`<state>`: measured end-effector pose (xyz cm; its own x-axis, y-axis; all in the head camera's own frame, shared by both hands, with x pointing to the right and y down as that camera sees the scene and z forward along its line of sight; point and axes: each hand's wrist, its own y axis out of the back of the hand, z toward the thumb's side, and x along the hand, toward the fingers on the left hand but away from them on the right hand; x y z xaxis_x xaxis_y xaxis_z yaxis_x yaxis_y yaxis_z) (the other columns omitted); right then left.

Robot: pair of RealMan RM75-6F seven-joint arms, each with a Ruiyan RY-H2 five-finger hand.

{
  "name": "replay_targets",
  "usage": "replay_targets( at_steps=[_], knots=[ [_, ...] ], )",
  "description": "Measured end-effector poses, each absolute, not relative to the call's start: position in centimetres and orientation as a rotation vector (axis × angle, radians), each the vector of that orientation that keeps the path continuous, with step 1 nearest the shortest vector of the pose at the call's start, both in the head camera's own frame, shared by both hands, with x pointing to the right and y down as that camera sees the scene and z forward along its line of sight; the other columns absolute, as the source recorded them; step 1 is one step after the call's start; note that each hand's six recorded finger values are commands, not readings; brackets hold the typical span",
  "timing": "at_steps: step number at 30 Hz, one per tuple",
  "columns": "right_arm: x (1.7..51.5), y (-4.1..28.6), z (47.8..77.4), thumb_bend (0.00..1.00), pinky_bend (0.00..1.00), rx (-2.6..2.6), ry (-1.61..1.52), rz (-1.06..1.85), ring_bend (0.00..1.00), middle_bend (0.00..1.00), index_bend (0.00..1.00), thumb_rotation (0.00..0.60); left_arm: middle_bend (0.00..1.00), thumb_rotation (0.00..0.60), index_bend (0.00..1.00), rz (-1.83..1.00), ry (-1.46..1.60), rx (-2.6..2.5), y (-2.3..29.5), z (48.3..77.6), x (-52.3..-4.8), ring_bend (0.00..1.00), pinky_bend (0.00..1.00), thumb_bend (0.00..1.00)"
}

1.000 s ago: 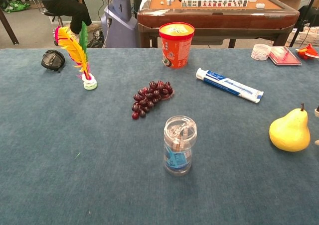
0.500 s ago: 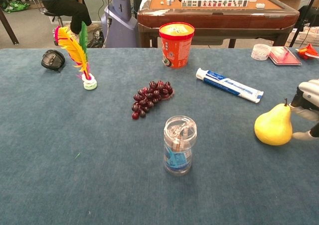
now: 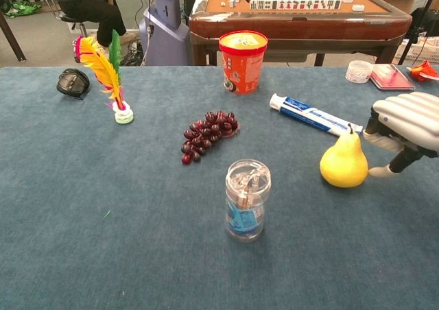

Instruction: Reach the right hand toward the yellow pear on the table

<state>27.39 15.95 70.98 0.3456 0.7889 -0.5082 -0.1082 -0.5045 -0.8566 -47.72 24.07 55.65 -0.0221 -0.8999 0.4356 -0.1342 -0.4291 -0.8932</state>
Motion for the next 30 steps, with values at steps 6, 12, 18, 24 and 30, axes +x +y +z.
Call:
replay_targets(
  at_steps=[6, 12, 18, 24, 30],
  knots=[
    [25.4, 15.0, 71.1, 0.00, 1.00, -1.746, -0.627, 1.257, 1.00, 1.00, 1.00, 0.600, 0.57, 0.600, 0.52, -1.516, 1.091, -1.616, 24.1, 55.8, -47.7, 0.49, 0.66, 0.26],
    [23.5, 14.3, 71.7, 0.00, 1.00, -1.764, -0.628, 1.237, 1.00, 1.00, 1.00, 0.600, 0.57, 0.600, 0.52, -1.518, 1.088, -1.617, 24.2, 55.8, -47.7, 0.49, 0.66, 0.26],
    [21.9, 14.0, 71.9, 0.00, 1.00, -1.790, -0.653, 1.208, 1.00, 1.00, 1.00, 0.600, 0.57, 0.600, 0.52, -1.520, 1.082, -1.618, 24.2, 55.9, -47.6, 0.49, 0.66, 0.26],
    [22.0, 14.5, 71.1, 0.00, 1.00, -1.818, -0.665, 1.187, 1.00, 1.00, 1.00, 0.600, 0.57, 0.600, 0.52, -1.528, 1.080, -1.619, 24.3, 56.0, -47.8, 0.49, 0.66, 0.26],
    [24.2, 15.2, 68.8, 0.00, 0.93, -1.834, -0.628, 1.242, 0.73, 0.71, 0.75, 0.600, 0.57, 0.600, 0.52, -1.534, 1.070, -1.616, 24.4, 56.2, -47.8, 0.49, 0.66, 0.26]
  ],
)
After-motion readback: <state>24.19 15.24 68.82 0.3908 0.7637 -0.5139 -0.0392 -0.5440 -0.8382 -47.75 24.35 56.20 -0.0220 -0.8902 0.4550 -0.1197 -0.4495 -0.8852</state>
